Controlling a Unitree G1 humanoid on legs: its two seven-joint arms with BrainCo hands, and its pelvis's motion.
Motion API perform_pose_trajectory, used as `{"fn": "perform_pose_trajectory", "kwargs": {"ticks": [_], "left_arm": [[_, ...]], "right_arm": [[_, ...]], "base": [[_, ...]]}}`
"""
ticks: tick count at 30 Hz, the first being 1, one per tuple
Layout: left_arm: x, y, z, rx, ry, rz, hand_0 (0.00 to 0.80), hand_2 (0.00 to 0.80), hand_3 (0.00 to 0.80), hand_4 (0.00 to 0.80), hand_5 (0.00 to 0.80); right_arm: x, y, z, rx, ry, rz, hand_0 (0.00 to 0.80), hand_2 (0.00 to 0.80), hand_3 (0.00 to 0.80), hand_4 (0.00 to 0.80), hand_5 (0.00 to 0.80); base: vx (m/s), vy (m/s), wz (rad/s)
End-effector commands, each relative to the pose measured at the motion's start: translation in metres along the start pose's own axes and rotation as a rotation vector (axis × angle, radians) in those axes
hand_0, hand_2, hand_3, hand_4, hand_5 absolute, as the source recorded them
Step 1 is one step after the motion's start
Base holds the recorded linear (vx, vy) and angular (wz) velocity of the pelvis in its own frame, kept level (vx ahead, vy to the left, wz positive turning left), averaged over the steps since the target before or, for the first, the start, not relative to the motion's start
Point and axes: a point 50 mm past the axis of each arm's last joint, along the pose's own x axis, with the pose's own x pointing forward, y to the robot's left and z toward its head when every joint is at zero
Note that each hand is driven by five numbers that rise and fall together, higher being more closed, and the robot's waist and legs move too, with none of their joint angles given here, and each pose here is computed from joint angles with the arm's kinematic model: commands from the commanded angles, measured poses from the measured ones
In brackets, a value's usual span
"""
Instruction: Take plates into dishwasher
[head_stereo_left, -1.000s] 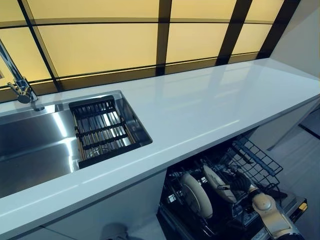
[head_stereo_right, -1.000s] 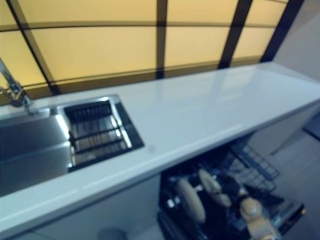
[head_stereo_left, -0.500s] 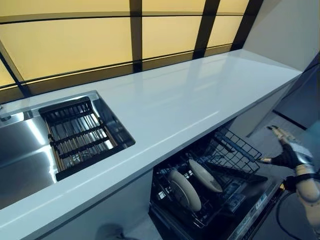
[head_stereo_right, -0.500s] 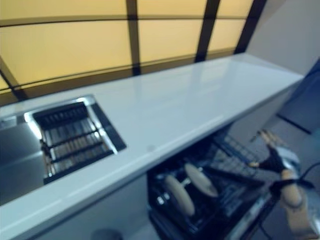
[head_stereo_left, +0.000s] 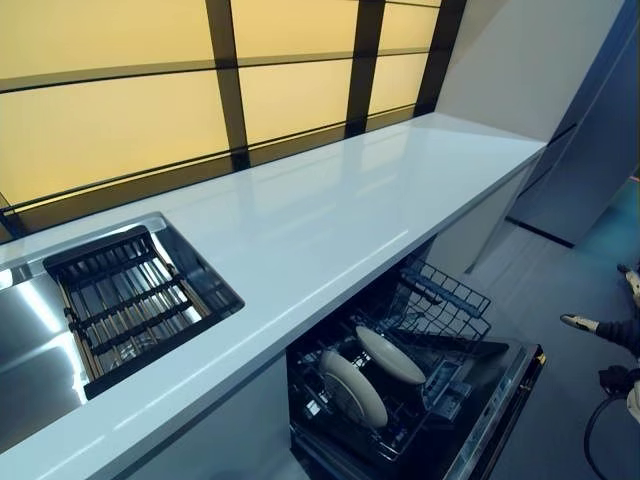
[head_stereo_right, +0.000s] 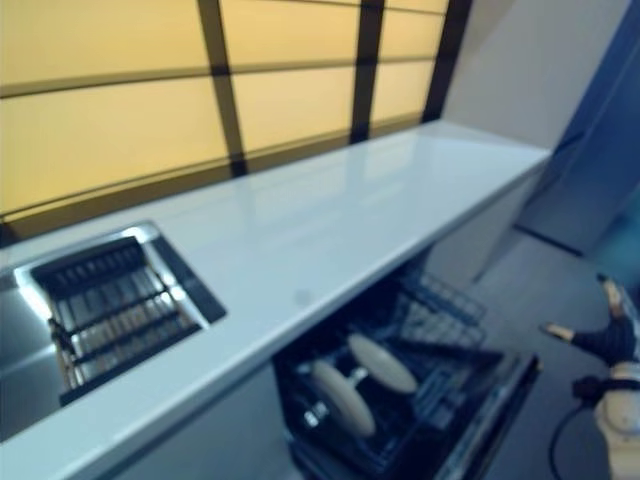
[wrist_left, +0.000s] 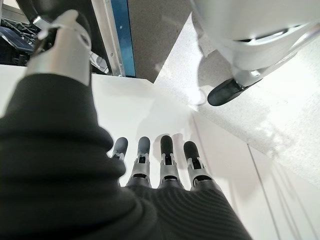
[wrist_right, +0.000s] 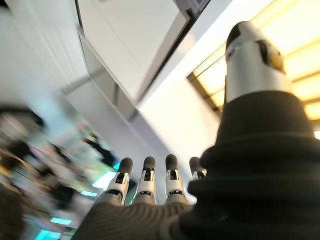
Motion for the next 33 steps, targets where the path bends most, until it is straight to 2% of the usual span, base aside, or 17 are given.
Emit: {"fn": "perform_pose_trajectory", "kwargs": {"ticks": [1, 12, 23, 33], "left_arm": [[0.007, 0.011, 0.021, 0.001, -0.051, 0.040, 0.000, 0.000, 0.000, 0.000, 0.000], [0.009, 0.012, 0.033, 0.044, -0.089, 0.025, 0.000, 0.000, 0.000, 0.000, 0.000], [0.015, -0.001, 0.062, -0.033, -0.190, 0.007, 0.000, 0.000, 0.000, 0.000, 0.000], [0.016, -0.021, 0.061, -0.009, -0.193, -0.057, 0.000, 0.000, 0.000, 0.000, 0.000]], "right_arm": [[0.010, -0.015, 0.007, 0.124, -0.026, -0.109, 0.000, 0.000, 0.000, 0.000, 0.000], [0.014, -0.013, -0.029, 0.151, 0.155, -0.190, 0.000, 0.000, 0.000, 0.000, 0.000], [0.033, -0.025, -0.021, 0.172, 0.138, -0.217, 0.000, 0.000, 0.000, 0.000, 0.000], [0.026, -0.016, -0.063, 0.387, 0.348, -0.200, 0.000, 0.000, 0.000, 0.000, 0.000]], "base": [[-0.007, -0.096, -0.01], [-0.032, -0.051, 0.02], [-0.104, 0.065, 0.05], [-0.046, 0.050, -0.02]]}}
